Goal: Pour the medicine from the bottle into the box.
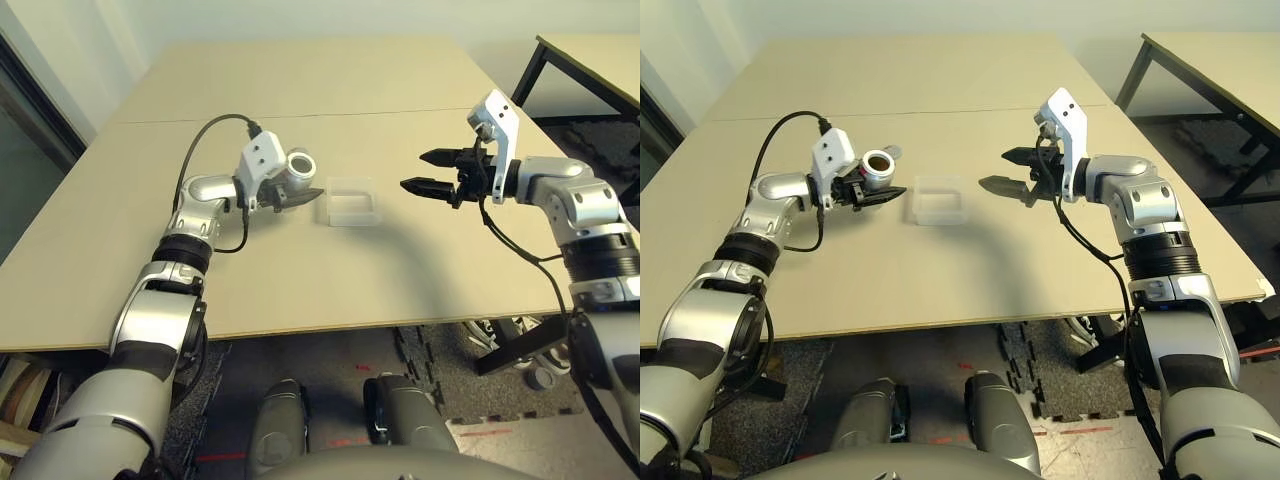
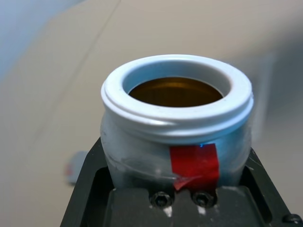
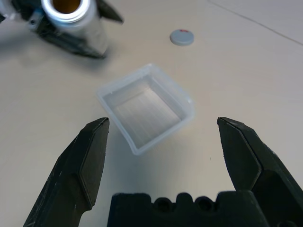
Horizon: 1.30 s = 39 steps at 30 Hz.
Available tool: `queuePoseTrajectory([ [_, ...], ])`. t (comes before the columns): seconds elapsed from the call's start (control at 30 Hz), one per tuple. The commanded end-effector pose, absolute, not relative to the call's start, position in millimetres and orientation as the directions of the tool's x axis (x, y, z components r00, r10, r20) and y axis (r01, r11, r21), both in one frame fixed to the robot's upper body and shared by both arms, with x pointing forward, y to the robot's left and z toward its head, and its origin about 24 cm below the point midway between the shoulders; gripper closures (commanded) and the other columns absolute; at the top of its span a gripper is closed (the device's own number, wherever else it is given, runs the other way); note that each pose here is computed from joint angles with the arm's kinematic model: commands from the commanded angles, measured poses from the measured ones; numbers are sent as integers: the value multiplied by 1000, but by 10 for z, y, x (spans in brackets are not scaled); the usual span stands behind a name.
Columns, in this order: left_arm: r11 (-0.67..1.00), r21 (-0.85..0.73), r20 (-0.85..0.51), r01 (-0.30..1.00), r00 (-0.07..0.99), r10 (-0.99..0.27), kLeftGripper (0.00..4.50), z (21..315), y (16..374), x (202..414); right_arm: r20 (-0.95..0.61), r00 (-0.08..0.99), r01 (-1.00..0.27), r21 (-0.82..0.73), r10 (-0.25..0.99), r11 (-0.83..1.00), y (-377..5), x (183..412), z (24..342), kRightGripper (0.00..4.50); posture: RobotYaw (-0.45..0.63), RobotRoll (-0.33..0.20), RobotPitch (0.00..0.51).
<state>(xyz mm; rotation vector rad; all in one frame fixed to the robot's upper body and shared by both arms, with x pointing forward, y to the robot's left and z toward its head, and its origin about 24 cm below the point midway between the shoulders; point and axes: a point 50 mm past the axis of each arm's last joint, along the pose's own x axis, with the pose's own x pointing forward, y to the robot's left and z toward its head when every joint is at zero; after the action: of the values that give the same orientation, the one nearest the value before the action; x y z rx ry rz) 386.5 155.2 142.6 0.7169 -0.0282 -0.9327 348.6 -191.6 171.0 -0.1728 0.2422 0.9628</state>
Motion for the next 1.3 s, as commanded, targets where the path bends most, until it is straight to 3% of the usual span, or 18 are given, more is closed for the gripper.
queuePoseTrajectory([
  [0.03, 328, 732, -271, 597, 698, -663, 1832, 1551, 1438, 3974, -263, 561, -820, -46, 785, 571, -1956, 3446, 1750, 0, -152, 0, 32],
  [0.37, -98, 944, -314, 315, 766, -561, 1832, 1576, 1079, 4065, -266, 556, -821, -28, 787, 571, -1978, 3337, 1697, 0, -165, 0, 35],
  [0.7, -497, 867, -257, -44, 815, -519, 1832, 1629, 875, 4131, -271, 564, -813, -19, 780, 581, -2004, 3307, 1695, 0, -169, 0, 42],
  [1.07, -647, 757, -302, -96, 826, -475, 1832, 1730, 722, 4160, -261, 555, -820, -12, 790, 572, -1935, 3335, 1698, 0, -160, 0, 42],
  [1.3, -636, 771, -343, -27, 824, -451, 1832, 1655, 732, 4148, -245, 554, -822, -9, 796, 569, -1900, 3333, 1706, 0, -167, 0, 42],
])
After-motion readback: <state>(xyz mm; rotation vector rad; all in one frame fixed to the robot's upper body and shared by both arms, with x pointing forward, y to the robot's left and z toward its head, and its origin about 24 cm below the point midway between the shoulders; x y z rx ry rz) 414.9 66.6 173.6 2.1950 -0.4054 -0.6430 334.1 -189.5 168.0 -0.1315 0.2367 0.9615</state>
